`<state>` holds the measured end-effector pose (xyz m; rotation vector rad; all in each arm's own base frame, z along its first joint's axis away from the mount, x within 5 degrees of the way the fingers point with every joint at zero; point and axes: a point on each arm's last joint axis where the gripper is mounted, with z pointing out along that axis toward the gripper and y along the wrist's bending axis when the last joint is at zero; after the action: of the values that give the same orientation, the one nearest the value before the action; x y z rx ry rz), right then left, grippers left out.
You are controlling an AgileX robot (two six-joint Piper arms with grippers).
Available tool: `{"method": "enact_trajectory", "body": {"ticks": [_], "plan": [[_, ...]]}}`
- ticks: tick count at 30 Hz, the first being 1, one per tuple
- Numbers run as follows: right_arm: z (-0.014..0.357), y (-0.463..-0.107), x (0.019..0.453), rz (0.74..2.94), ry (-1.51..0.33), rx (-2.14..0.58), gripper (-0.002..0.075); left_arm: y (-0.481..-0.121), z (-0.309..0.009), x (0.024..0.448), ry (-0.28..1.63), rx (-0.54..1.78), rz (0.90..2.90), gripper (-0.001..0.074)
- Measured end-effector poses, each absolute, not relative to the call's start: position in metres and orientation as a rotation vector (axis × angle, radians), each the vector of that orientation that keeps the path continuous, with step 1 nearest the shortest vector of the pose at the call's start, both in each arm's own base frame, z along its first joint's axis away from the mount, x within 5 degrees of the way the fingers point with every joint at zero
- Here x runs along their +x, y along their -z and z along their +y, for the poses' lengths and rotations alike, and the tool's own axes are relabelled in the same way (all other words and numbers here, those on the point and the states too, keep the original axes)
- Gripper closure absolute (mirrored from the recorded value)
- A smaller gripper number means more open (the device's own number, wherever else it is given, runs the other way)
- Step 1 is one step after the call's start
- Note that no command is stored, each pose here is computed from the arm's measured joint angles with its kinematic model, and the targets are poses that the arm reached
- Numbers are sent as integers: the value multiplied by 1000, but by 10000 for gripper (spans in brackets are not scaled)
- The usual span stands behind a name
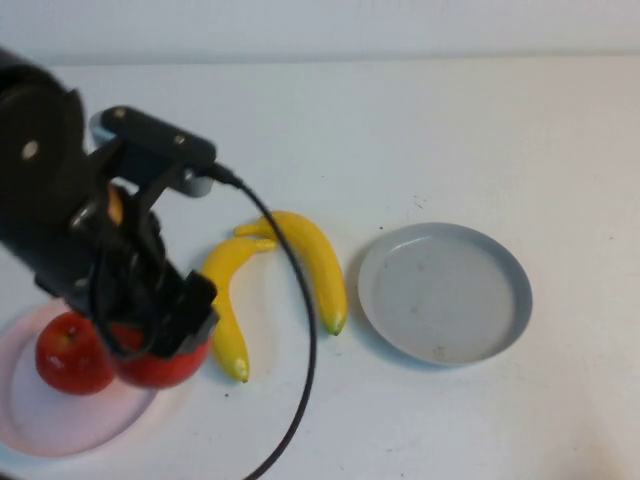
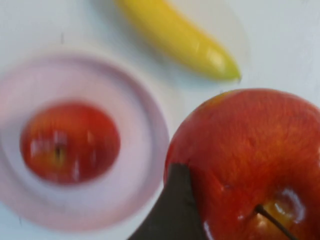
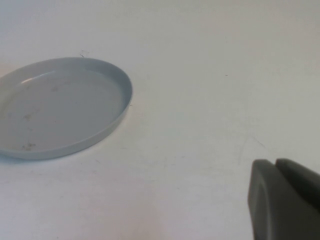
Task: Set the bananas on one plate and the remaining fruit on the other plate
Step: Put one type of fruit in the left plate
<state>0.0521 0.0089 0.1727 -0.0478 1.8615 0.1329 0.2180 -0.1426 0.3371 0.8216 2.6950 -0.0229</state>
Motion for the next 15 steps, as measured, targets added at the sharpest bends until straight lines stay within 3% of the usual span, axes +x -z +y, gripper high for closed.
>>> {"method": "enact_trajectory", "body": {"ticks": [8,15], "plan": [[9,-173,52,1862,-133,-47,743,-313,-96,152,34,651,2776,172],[9,-173,52,1861,-135,-46,743,-281,-66,146,-54,531,2894,172]]}}
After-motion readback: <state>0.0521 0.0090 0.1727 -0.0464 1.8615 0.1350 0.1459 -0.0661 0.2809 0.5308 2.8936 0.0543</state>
